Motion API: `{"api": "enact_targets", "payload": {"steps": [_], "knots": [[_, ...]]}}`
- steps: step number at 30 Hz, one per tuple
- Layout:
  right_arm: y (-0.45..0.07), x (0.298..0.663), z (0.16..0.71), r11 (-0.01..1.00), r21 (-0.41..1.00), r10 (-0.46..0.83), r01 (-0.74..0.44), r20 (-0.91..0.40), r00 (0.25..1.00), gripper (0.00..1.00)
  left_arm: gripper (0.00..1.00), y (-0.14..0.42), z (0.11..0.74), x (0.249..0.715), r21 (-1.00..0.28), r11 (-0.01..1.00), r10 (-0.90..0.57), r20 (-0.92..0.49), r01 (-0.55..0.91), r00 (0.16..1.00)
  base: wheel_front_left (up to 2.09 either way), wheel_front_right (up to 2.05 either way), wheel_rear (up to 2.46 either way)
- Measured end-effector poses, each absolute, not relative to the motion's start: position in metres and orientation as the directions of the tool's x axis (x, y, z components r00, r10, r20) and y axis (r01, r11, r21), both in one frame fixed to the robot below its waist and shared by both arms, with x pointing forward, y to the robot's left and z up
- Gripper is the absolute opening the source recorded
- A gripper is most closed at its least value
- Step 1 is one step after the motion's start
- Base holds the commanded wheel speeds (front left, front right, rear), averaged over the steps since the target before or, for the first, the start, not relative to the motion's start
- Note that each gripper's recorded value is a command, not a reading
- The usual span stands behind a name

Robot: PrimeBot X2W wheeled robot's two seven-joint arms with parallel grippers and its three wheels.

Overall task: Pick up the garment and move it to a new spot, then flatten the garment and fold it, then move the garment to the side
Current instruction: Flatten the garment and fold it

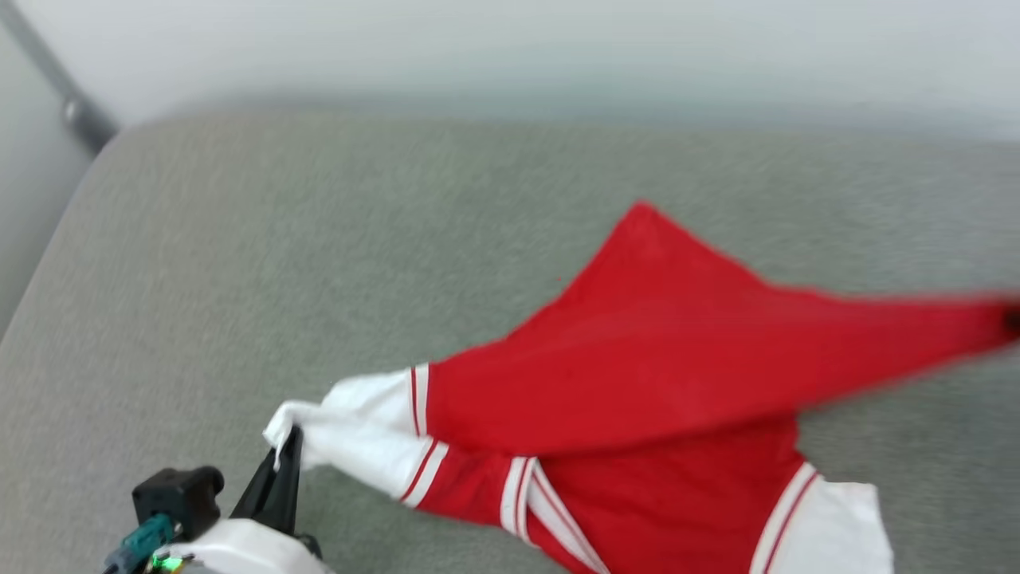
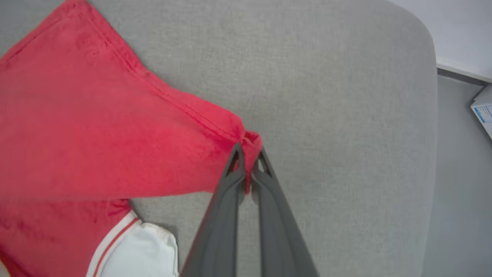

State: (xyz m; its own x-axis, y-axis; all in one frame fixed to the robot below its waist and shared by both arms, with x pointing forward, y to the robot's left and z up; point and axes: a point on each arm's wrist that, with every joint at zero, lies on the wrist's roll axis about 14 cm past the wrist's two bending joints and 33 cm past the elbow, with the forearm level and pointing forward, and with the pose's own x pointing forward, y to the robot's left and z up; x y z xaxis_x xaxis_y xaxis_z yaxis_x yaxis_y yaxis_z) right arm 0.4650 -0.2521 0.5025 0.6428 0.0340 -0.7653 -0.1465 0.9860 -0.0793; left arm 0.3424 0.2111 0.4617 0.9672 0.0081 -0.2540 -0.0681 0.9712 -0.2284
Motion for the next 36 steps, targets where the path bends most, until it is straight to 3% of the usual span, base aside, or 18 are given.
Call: {"api": "enact_targets", "payload": {"steps": [8,13,14,15,16,17,21,25,28,32,36], "knots": [[-0.301,0.297,0.428,1.0,-0.013,-0.017,0.012,-0.914,0.406,0.0,0.0,0.189,0.471,0.335,-0.235,0.972,-0.065,-0.254,0.003,0.965,0.0,0.0,0.0],[-0.286,0.215,0.382,0.987,0.101,0.063,0.122,-0.958,0.278,0.0,0.0,0.18,0.476,0.339,-0.223,0.974,-0.1,-0.253,0.043,0.962,0.0,0.0,0.0],[-0.281,0.205,0.376,0.983,0.12,0.079,0.138,-0.96,0.269,0.1,0.0,0.179,0.477,0.34,-0.223,0.974,-0.103,-0.254,0.046,0.962,0.0,0.0,0.0],[-0.275,0.198,0.37,0.977,0.144,0.099,0.159,-0.959,0.265,0.5,0.0,0.178,0.477,0.342,-0.225,0.973,-0.107,-0.255,0.049,0.961,0.0,0.0,0.0],[-0.268,0.195,0.367,0.968,0.178,0.126,0.177,-0.954,0.273,0.5,0.0,0.178,0.476,0.342,-0.223,0.974,-0.107,-0.259,0.048,0.96,0.0,0.0,0.0],[-0.262,0.198,0.367,0.962,0.2,0.138,0.184,-0.944,0.301,1.0,0.0,0.177,0.474,0.342,-0.222,0.974,-0.108,-0.269,0.047,0.957,0.0,0.0,0.0],[-0.263,0.225,0.38,0.964,0.205,0.112,0.167,-0.889,0.443,1.0,0.0,0.176,0.469,0.343,-0.217,0.975,-0.112,-0.289,0.049,0.951,0.0,0.0,0.0],[-0.272,0.277,0.412,0.972,0.196,0.068,0.129,-0.761,0.645,1.0,0.0,0.176,0.465,0.347,-0.218,0.975,-0.114,-0.305,0.048,0.946,0.0,0.0,0.0],[-0.273,0.313,0.433,0.978,0.183,0.049,0.099,-0.664,0.746,1.0,0.0,0.175,0.465,0.353,-0.217,0.975,-0.118,-0.303,0.052,0.945,0.0,0.0,0.0],[-0.267,0.355,0.455,0.985,0.168,0.06,0.043,-0.561,0.826,1.0,0.0,0.173,0.465,0.361,-0.216,0.975,-0.123,-0.303,0.058,0.945,0.0,0.0,0.0],[-0.247,0.393,0.466,0.986,0.167,0.115,-0.031,-0.52,0.846,1.0,0.0,0.171,0.462,0.37,-0.226,0.973,-0.126,-0.303,0.057,0.945,0.0,0.0,0.0]]}}
